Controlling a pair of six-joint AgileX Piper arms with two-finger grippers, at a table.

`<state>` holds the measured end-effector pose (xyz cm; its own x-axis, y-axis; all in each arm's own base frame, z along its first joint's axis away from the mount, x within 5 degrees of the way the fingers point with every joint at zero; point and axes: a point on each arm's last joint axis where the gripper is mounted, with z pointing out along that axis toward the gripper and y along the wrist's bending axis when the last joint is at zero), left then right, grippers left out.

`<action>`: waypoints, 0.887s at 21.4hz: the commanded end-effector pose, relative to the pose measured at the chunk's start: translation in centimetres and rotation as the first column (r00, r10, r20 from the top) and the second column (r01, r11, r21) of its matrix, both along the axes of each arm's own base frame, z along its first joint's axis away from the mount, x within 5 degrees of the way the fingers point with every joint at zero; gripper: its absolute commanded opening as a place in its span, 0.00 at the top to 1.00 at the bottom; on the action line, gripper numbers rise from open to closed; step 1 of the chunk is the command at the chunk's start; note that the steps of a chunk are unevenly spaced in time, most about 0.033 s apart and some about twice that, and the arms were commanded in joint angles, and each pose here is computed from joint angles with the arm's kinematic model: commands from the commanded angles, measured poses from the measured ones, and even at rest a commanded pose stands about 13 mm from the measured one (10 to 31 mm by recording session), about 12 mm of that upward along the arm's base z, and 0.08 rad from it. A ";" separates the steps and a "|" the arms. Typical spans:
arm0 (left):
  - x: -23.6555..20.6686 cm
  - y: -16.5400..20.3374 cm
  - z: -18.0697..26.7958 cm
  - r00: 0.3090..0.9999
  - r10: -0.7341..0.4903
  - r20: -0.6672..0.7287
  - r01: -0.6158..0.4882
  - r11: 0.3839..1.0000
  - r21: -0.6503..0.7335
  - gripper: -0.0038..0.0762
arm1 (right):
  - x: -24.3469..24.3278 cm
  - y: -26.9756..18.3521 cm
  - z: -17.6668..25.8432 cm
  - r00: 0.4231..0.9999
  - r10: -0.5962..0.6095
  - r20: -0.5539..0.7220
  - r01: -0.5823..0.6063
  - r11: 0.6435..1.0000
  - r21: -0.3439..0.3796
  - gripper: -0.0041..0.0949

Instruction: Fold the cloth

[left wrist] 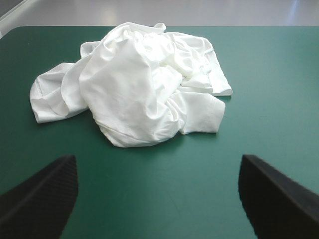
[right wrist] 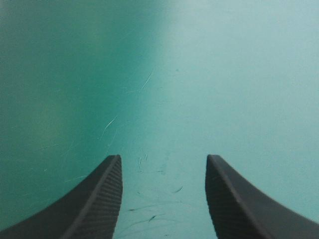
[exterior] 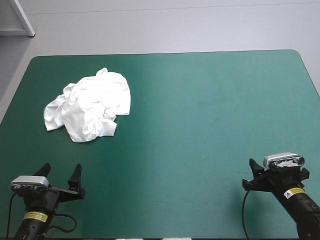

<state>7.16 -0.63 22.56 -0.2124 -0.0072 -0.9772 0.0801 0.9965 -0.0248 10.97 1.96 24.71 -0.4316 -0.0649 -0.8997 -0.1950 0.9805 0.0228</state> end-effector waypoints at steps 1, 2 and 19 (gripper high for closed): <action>0.2 0.0 1.7 0.995 0.000 0.095 0.002 1.000 -0.024 0.17 | 0.5 -0.2 1.5 0.995 -0.030 0.090 0.029 1.000 0.012 0.46; 0.2 0.0 1.7 0.995 0.000 0.095 0.002 1.000 -0.024 0.17 | 0.5 -0.2 1.5 0.995 -0.029 0.091 0.029 1.000 0.008 0.46; 9.0 -0.7 8.7 0.997 0.004 -0.080 -0.007 0.999 -0.031 0.17 | 0.2 0.3 7.5 0.990 0.031 0.138 -0.033 0.999 0.011 0.46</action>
<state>12.82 -1.08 28.55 -0.3463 -0.0037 -0.9381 0.0763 0.9966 -0.0320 10.93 2.35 30.66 -0.3583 -0.0747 -0.9306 -0.2414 0.9703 0.0151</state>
